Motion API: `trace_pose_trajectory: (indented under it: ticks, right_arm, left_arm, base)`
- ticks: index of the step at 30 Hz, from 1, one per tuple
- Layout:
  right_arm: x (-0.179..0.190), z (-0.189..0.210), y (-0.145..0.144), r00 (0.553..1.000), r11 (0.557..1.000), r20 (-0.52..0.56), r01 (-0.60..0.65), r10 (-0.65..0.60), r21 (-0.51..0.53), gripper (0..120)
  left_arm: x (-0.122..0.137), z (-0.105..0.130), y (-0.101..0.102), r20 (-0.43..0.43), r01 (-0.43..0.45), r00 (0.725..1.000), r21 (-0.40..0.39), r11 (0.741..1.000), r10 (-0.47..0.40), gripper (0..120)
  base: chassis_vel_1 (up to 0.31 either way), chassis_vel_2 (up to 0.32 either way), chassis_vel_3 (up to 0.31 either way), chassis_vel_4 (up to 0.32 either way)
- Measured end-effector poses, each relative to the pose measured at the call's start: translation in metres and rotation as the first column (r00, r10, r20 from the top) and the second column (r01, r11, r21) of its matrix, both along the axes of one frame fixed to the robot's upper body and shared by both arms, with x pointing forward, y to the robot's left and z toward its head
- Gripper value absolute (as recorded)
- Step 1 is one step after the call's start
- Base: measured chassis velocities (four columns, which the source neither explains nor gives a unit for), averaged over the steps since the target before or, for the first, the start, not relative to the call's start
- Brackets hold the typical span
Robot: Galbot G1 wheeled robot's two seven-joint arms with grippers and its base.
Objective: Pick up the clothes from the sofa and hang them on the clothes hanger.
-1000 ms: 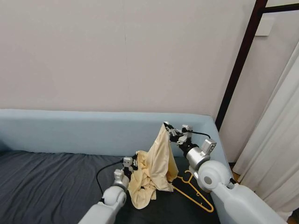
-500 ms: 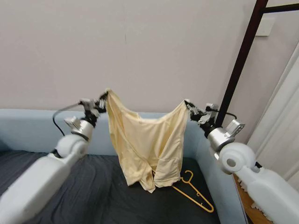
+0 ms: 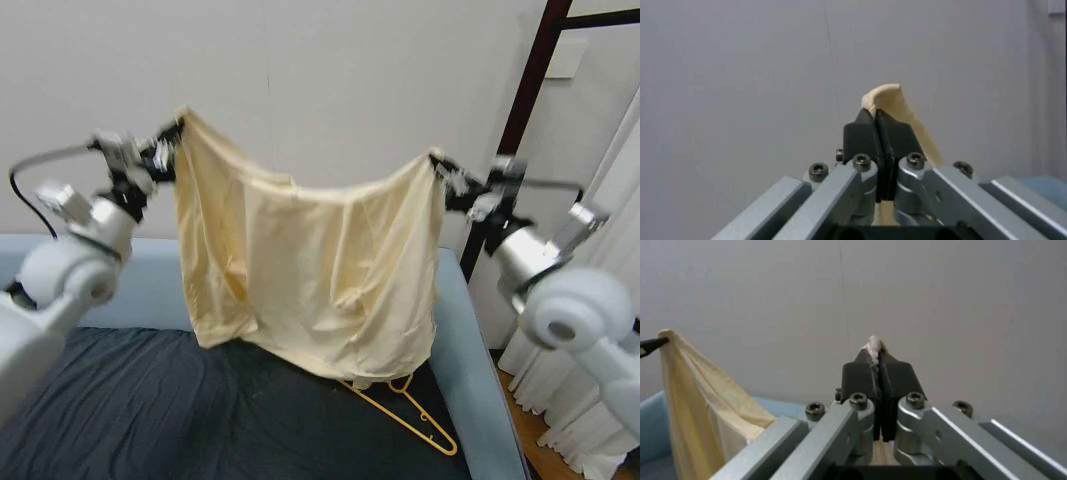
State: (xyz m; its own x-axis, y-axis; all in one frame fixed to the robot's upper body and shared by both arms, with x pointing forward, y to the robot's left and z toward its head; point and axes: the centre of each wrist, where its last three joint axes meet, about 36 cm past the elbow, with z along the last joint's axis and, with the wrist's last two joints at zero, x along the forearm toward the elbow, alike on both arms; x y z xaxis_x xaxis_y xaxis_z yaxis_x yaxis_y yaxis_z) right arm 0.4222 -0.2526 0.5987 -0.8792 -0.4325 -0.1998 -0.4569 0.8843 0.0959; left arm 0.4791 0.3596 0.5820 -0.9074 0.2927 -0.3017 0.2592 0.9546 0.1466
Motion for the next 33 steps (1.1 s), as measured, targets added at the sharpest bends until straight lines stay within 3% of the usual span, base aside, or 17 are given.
trace_pose_trajectory:
  ticks: [5, 11, 16, 17, 21, 26, 29, 32, 33]
  right_arm:
    - [-0.031, -0.034, 0.01, 0.997, 0.999, -0.077, -0.031, 0.03, -0.011, 0]
    - [-0.054, -0.023, 0.013, 0.997, 0.997, -0.039, -0.066, 0.068, 0.03, 0]
    - [-0.096, 0.023, 0.007, 0.987, 0.988, 0.109, -0.127, 0.117, 0.087, 0]
    - [-0.096, 0.023, 0.007, 0.987, 0.988, 0.109, -0.127, 0.117, 0.087, 0]
    - [-0.106, 0.046, -0.004, 0.978, 0.99, 0.181, -0.115, 0.1, 0.078, 0]
    - [-0.106, 0.052, -0.008, 0.974, 0.993, 0.206, -0.106, 0.094, 0.047, 0]
    - [-0.106, 0.046, -0.003, 0.976, 0.992, 0.191, -0.117, 0.106, 0.046, 0]
    - [-0.095, 0.024, 0.002, 0.984, 0.991, 0.14, -0.121, 0.113, 0.053, 0]
    - [-0.095, 0.024, 0.002, 0.984, 0.991, 0.14, -0.121, 0.113, 0.053, 0]
  left_arm:
    - [-0.031, -0.027, -0.008, -0.081, -0.013, 0.997, -0.003, 1.0, 0.013, 0]
    - [-0.062, -0.026, -0.008, -0.086, -0.022, 0.996, -0.014, 1.0, 0.021, 0]
    - [-0.103, 0.02, -0.007, 0.062, -0.023, 0.998, -0.043, 0.999, 0.026, 0]
    - [-0.103, 0.02, -0.007, 0.062, -0.023, 0.998, -0.043, 0.999, 0.026, 0]
    - [-0.123, 0.064, -0.01, 0.194, -0.046, 0.979, -0.086, 0.995, 0.063, 0]
    - [-0.128, 0.089, -0.007, 0.236, -0.08, 0.967, -0.074, 0.994, 0.096, 0]
    - [-0.125, 0.085, -0.006, 0.22, -0.106, 0.969, -0.049, 0.993, 0.114, 0]
    - [-0.112, 0.052, -0.007, 0.142, -0.137, 0.981, 0.006, 0.991, 0.134, 0]
    - [-0.112, 0.052, -0.007, 0.142, -0.137, 0.981, 0.006, 0.991, 0.134, 0]
  base:
    - [0.0, 0.0, 0.0, 0.0]
    - [0.0, 0.0, 0.0, 0.0]
    - [0.0, 0.0, 0.0, 0.0]
    - [0.0, 0.0, 0.0, 0.0]
    - [0.0, 0.0, 0.0, 0.0]
    - [0.0, 0.0, 0.0, 0.0]
    - [0.0, 0.0, 0.0, 0.0]
    - [0.0, 0.0, 0.0, 0.0]
    - [0.0, 0.0, 0.0, 0.0]
